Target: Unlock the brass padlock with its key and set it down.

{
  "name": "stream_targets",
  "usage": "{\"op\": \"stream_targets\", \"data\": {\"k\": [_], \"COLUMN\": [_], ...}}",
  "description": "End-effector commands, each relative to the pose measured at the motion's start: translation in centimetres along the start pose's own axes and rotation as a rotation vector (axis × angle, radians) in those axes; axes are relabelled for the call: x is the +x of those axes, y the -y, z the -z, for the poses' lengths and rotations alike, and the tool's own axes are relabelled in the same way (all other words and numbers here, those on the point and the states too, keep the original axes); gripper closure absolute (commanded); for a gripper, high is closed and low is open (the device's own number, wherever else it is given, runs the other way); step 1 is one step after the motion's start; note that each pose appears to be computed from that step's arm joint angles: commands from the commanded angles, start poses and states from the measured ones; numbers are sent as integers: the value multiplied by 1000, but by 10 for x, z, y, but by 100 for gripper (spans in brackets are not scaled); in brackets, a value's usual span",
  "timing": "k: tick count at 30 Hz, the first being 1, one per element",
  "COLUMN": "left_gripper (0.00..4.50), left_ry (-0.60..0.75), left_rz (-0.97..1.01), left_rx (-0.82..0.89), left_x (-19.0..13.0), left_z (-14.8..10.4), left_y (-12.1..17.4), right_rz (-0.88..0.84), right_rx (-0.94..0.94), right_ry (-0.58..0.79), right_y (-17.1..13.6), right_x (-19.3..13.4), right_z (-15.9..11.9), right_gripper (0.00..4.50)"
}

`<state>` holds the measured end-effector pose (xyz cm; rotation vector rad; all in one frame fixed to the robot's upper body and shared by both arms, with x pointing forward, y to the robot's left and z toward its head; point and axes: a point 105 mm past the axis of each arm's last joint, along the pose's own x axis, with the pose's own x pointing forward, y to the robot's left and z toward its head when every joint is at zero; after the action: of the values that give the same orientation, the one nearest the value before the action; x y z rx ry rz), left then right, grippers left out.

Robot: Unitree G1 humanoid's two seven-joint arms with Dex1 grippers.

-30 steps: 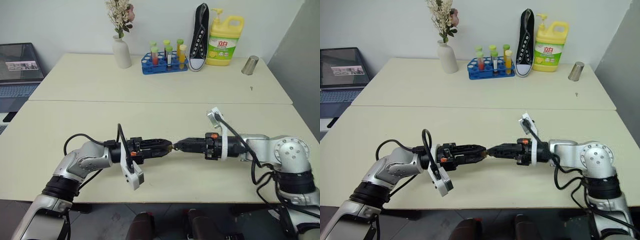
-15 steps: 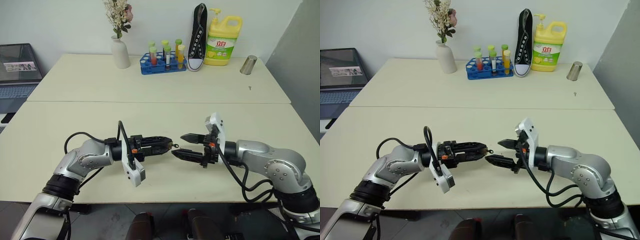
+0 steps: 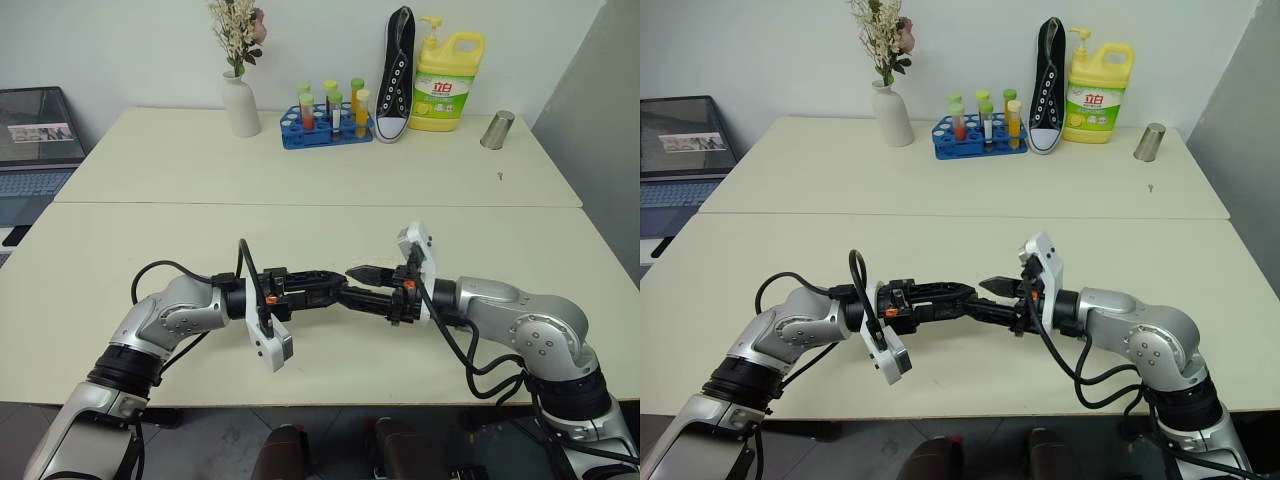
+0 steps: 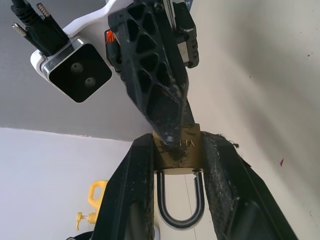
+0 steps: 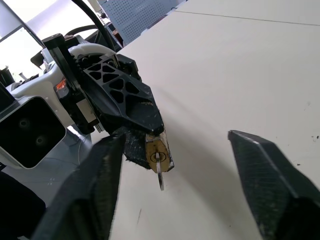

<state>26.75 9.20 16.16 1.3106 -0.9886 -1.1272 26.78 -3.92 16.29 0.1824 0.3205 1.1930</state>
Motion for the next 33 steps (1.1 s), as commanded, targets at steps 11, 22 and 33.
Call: {"op": "stream_targets", "data": {"k": [11, 22, 33], "left_gripper": [354, 354, 164], "left_ry": [2, 5, 28], "left_rz": [-52, -43, -17], "left_rx": [4, 1, -125], "left_x": [-1, -2, -8], "left_z": [0, -1, -5], "left_y": [-8, -3, 4], "right_rz": [-58, -83, -75], "right_rx": [-43, -38, -41], "right_ry": [9, 33, 31], "right_y": [-10, -12, -9], "right_x": [0, 2, 0], "right_z": [-8, -12, -11], "right_gripper": [433, 433, 433]}}
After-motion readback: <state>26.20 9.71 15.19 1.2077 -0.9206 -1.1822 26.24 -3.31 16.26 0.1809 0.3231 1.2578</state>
